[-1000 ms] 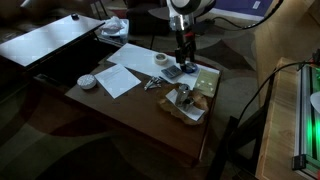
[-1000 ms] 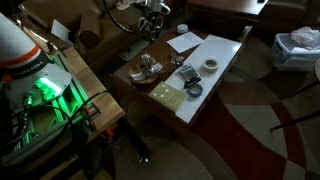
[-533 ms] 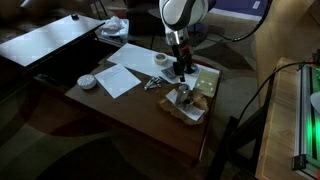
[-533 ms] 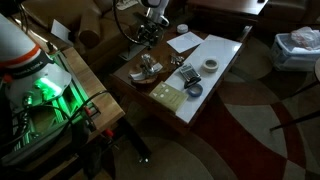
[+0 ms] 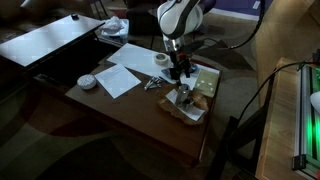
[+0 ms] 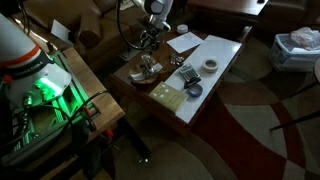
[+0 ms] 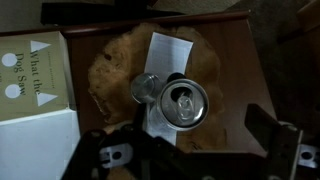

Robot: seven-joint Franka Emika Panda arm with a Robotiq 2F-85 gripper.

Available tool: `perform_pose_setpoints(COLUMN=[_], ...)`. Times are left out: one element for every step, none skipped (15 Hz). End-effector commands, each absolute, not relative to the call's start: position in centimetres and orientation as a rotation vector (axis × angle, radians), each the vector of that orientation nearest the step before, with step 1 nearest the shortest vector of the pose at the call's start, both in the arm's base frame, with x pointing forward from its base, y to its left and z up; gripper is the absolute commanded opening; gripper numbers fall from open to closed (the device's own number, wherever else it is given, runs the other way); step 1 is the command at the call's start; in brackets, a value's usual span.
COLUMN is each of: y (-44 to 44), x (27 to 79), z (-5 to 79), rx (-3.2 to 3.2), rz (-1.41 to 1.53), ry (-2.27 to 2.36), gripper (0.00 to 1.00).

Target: Put the can on the left side of the book

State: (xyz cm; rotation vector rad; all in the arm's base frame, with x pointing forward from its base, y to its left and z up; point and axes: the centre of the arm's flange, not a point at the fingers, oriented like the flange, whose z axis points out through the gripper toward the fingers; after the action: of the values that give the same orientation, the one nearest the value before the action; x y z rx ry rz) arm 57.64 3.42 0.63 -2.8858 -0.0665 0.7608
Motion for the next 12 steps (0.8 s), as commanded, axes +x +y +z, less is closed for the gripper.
perform_pose_setpoints(y=[4.2,4.4,4.5,4.7,4.8,4.9,4.9,4.9,4.9,4.8,4.7,4.6], x=[58.8,58.9,59.0,59.0,59.0,59.1,59.2,59.3,59.3,59.5,59.6,59.7], z=[-2.2,-2.7,-3.2,-3.5,-3.8,-4.0,-4.3,-4.5,-4.7,-4.9,-5.1,-5.3], rx=[-2.878,-2.870,-2.860,-2.858,-2.853,-2.849,-2.849,-2.844,-2.842,-2.842,-2.842,-2.843], rz=[0.858,0.880,0.904,0.923,0.945,0.962,0.985,1.005,1.024,1.032,1.040,1.044], ry=[0.005,0.009,0.017,0.025,0.034,0.046,0.073,0.081,0.095,0.106,0.119,0.128], gripper=[1.00,1.00,1.00,1.00,1.00,1.00,1.00,1.00,1.00,1.00,1.00,1.00])
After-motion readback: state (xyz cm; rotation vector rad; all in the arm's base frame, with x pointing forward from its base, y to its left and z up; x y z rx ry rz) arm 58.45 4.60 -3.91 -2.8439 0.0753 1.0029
